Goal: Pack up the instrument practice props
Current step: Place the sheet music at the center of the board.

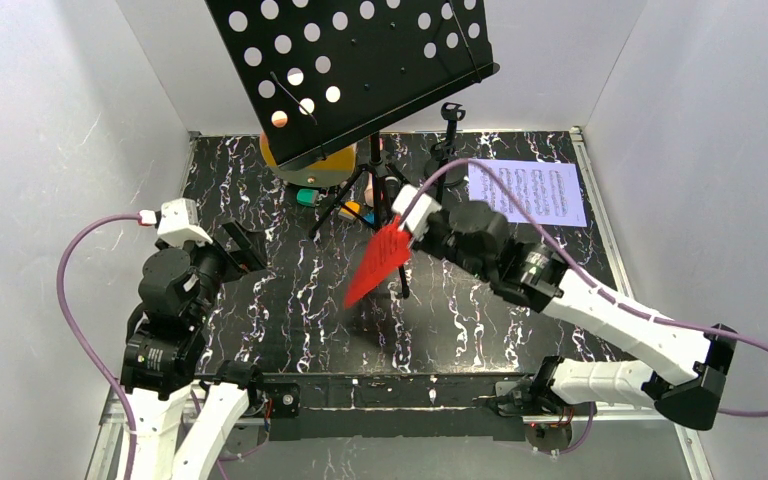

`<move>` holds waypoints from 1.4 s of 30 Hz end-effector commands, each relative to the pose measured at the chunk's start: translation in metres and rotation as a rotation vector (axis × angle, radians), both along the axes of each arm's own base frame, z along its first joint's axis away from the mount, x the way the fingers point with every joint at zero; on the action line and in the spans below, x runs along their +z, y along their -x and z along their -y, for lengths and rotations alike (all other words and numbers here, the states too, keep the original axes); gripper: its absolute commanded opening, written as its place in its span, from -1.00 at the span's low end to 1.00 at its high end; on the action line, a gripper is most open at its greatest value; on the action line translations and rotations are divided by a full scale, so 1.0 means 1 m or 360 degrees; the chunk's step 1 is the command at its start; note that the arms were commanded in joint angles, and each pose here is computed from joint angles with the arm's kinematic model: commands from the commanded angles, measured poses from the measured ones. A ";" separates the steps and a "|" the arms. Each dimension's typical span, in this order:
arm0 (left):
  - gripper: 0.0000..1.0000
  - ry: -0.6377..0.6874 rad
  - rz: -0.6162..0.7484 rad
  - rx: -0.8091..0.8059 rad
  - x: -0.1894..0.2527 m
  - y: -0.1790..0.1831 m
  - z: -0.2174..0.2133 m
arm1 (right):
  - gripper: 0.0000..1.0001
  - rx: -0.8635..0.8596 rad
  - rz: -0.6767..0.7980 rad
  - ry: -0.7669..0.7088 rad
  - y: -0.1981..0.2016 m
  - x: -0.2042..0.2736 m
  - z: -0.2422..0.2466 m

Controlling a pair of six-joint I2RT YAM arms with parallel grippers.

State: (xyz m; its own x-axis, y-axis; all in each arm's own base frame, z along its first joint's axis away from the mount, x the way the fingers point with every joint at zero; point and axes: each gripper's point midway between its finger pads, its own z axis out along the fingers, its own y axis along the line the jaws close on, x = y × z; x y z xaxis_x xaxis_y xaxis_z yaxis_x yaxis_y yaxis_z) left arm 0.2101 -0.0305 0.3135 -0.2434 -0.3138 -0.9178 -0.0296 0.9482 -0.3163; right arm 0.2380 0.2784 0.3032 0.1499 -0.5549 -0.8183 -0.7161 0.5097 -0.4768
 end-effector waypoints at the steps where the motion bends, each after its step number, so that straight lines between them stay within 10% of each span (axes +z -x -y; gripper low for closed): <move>1: 0.96 -0.0141 0.0033 0.0132 -0.004 0.002 -0.021 | -0.97 -0.0312 -0.0228 -0.0042 -0.023 0.007 0.050; 30: 0.97 -0.0177 0.0134 -0.0029 -0.044 -0.002 0.002 | -0.97 -0.1514 -0.0537 -0.0121 -0.148 0.004 0.229; 42: 0.97 -0.0193 0.0210 -0.0064 -0.040 0.008 0.003 | -0.97 -0.2111 -0.0315 -0.0019 -0.210 0.021 0.327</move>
State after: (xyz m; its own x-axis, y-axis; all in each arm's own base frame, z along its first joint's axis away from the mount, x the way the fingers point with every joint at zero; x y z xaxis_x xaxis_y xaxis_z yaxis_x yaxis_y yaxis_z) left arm 0.2030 -0.0365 0.2704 -0.1564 -0.2019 -0.9668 0.0468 0.9763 -0.2115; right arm 0.4280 -0.0131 0.2969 -0.6524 -0.2030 -0.7302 0.0932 0.9347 -0.3431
